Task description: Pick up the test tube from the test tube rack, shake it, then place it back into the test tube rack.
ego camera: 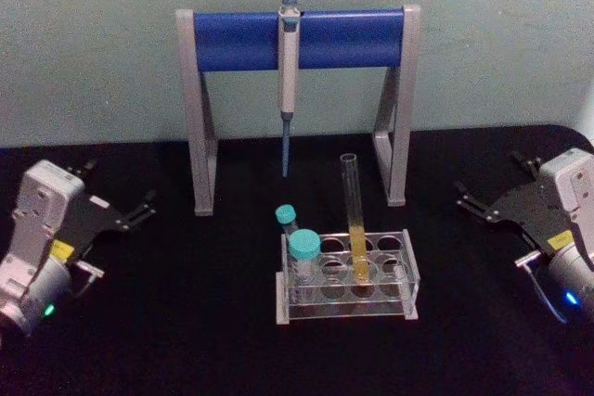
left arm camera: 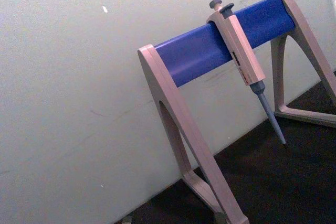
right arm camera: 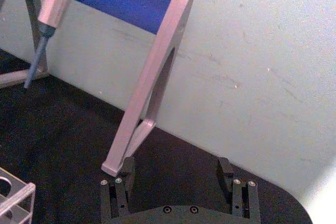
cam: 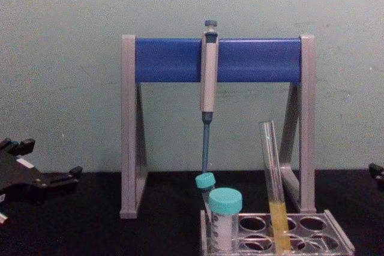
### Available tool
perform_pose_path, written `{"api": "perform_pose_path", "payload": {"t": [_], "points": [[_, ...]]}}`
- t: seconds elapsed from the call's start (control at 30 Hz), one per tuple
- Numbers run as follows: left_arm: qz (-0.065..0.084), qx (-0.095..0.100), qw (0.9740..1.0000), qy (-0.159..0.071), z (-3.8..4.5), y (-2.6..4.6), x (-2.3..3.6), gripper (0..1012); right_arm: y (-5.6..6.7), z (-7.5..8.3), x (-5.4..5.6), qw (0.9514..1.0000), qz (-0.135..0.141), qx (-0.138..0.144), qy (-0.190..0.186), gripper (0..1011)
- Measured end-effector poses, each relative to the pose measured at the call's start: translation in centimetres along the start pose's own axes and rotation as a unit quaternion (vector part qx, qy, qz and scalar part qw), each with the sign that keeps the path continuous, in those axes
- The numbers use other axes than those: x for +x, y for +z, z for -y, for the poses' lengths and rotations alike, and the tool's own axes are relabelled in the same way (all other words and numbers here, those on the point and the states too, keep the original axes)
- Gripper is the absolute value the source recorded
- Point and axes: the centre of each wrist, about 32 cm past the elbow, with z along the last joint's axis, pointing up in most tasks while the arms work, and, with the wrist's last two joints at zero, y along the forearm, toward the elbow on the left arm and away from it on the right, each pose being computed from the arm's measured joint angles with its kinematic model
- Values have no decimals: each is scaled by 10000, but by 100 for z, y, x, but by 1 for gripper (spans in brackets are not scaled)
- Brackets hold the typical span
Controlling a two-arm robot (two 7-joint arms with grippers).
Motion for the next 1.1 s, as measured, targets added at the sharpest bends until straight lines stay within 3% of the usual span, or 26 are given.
{"api": "perform_pose_path", "payload": {"t": [0.4, 0.7, 1.1], "points": [[0, 0, 10000, 0, 0, 0, 0, 1001, 160, 64, 35, 9966, -290, 569, 529, 1000], [0, 0, 10000, 0, 0, 0, 0, 1001, 324, 75, -2, 9855, -675, 975, 1211, 1000], [0, 0, 10000, 0, 0, 0, 0, 1001, 421, 25, -68, 9796, -857, 807, 1626, 1000]]}}
